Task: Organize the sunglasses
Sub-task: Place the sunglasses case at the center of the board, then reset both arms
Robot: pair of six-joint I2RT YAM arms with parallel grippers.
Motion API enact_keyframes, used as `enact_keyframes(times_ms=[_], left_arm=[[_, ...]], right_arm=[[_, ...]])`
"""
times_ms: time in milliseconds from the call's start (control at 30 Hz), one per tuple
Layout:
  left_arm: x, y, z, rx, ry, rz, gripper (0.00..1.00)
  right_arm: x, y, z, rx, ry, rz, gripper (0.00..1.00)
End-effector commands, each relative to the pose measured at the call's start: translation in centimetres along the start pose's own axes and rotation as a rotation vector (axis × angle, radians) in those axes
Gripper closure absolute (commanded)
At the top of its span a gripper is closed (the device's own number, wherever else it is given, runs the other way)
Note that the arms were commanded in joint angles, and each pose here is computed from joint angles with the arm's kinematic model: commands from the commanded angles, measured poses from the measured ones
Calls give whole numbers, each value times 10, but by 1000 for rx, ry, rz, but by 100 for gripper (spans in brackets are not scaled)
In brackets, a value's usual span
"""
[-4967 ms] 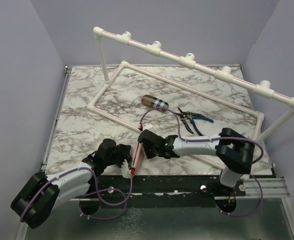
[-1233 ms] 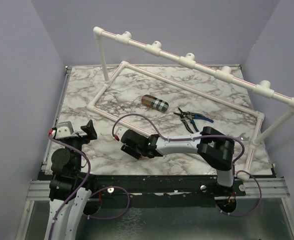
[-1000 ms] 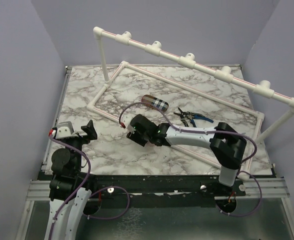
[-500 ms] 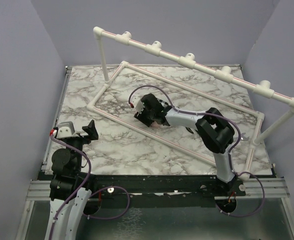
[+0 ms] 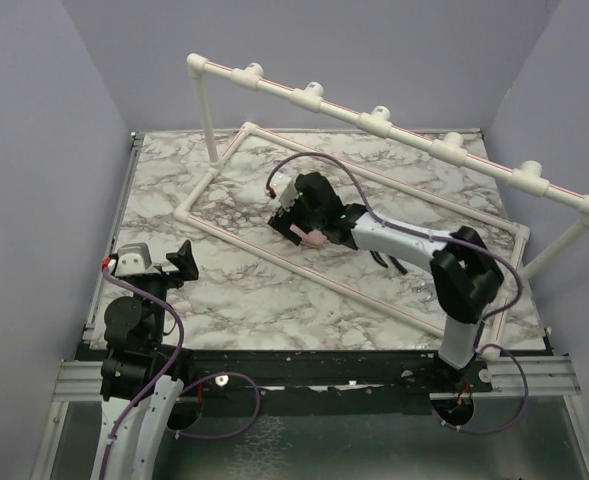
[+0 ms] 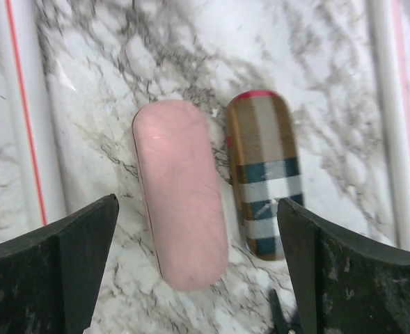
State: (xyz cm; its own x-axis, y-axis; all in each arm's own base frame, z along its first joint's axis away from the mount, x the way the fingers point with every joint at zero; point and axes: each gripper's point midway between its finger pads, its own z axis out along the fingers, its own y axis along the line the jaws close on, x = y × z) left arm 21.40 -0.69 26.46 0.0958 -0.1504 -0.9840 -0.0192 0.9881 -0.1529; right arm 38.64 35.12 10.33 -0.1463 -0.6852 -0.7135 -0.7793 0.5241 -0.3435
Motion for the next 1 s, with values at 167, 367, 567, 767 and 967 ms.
enact_keyframes(times_ms=[167, 367, 567, 767, 967], left_arm=[[-1, -3, 1, 21, -11, 3, 1], [5, -12, 2, 74, -6, 0, 1], [39, -37, 8, 214, 66, -22, 1], [91, -23, 30, 100, 262, -10, 1], [98, -21, 42, 79, 264, -1, 1]], right_arm=[[5, -60, -142, 262, -189, 458, 0], [162, -92, -215, 571, -69, 887, 0], [214, -99, -289, 884, -224, 988, 0], [217, -109, -332, 1058, -428, 981, 0], [222, -110, -345, 1121, -518, 993, 0]])
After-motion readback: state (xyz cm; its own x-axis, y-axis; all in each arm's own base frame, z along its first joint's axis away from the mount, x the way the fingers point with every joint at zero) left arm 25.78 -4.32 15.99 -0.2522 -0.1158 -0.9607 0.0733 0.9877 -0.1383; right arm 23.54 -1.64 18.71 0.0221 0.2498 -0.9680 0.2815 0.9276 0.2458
